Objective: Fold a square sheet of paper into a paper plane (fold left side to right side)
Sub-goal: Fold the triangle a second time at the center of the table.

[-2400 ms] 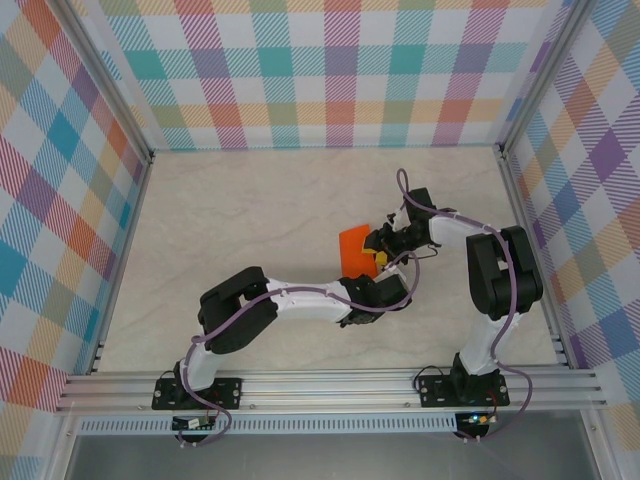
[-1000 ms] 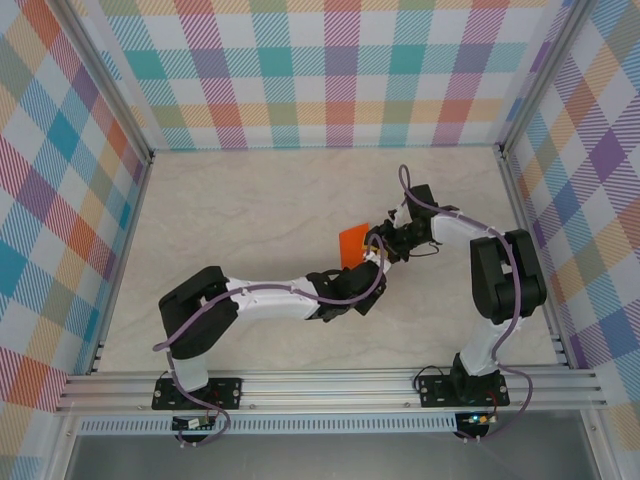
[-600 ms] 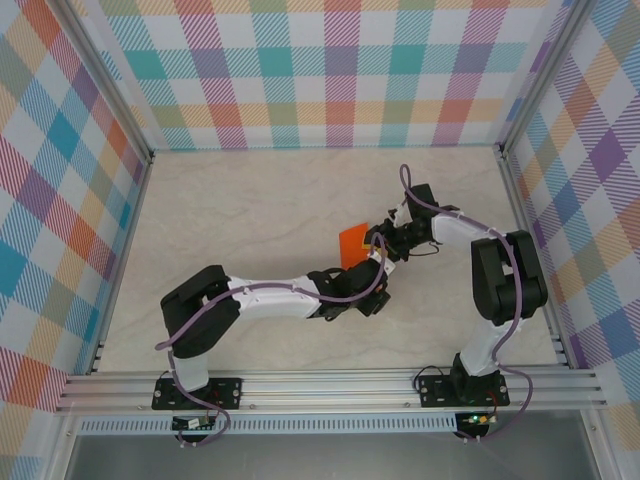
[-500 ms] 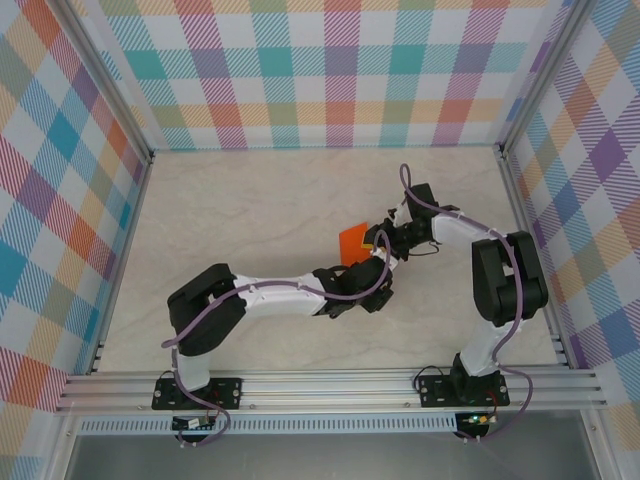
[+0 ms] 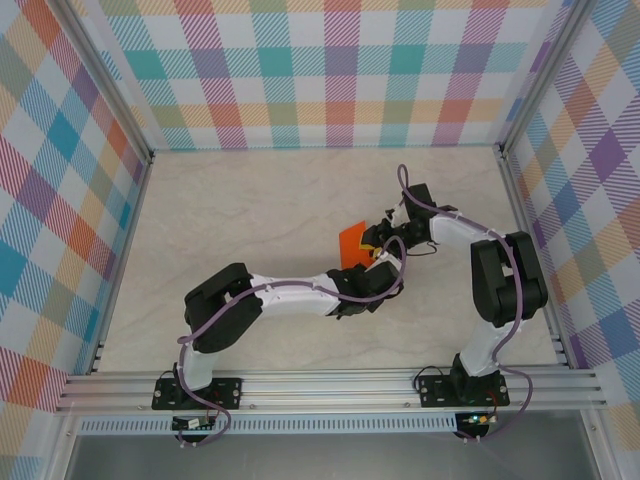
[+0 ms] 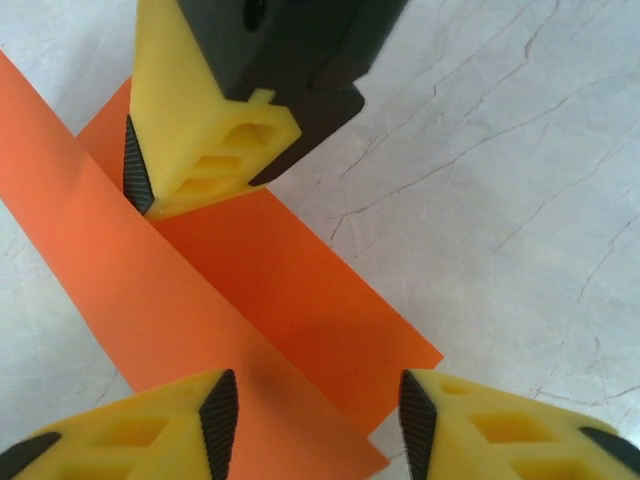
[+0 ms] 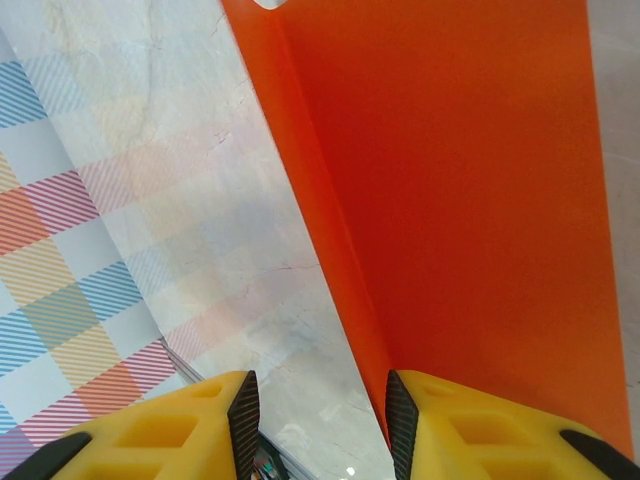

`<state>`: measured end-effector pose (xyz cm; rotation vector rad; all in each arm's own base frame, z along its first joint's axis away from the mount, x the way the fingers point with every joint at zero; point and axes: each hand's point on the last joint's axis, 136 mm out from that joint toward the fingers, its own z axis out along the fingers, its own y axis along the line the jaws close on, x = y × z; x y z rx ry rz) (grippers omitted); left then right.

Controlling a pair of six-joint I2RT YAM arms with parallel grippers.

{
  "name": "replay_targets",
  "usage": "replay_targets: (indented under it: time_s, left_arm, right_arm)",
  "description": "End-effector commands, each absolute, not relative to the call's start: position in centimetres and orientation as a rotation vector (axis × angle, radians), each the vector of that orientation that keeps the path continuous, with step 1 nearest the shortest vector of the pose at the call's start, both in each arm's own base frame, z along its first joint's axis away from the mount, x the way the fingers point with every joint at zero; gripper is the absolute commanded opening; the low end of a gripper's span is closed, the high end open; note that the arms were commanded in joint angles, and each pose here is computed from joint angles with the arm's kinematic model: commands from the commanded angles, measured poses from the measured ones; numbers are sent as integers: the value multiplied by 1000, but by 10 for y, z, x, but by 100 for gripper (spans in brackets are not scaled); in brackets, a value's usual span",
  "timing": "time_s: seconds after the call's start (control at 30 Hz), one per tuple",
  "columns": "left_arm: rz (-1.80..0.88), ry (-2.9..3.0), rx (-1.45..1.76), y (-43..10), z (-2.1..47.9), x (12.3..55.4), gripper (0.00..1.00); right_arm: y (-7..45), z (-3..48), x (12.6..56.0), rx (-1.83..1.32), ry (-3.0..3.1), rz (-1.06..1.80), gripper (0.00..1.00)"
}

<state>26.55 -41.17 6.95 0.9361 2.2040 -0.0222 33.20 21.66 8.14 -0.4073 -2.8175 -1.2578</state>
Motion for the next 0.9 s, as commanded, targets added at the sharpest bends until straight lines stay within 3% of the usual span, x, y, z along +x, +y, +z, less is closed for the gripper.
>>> replay_targets:
  time_s: [0.0, 0.13, 0.3, 0.63, 0.87]
  left_arm:
    - [29, 2172, 947, -413, 77, 265, 36]
    - [28, 2161, 961, -416, 79, 263, 21]
    - [27, 2153, 972, -418, 80, 261, 9]
    - [13, 2156, 969, -417, 81, 258, 0]
    - [-31, 2171, 941, -414, 83, 256, 0]
  right_arm:
    - [221, 96, 336, -390, -2826, -1296, 41]
    - [219, 95, 336, -388, -2841, -1269, 41]
    - [218, 93, 336, -383, -2850, -1253, 41]
    - [215, 103, 340, -346, -2912, -1266, 42]
    - [192, 156, 346, -291, -3117, -1339, 70]
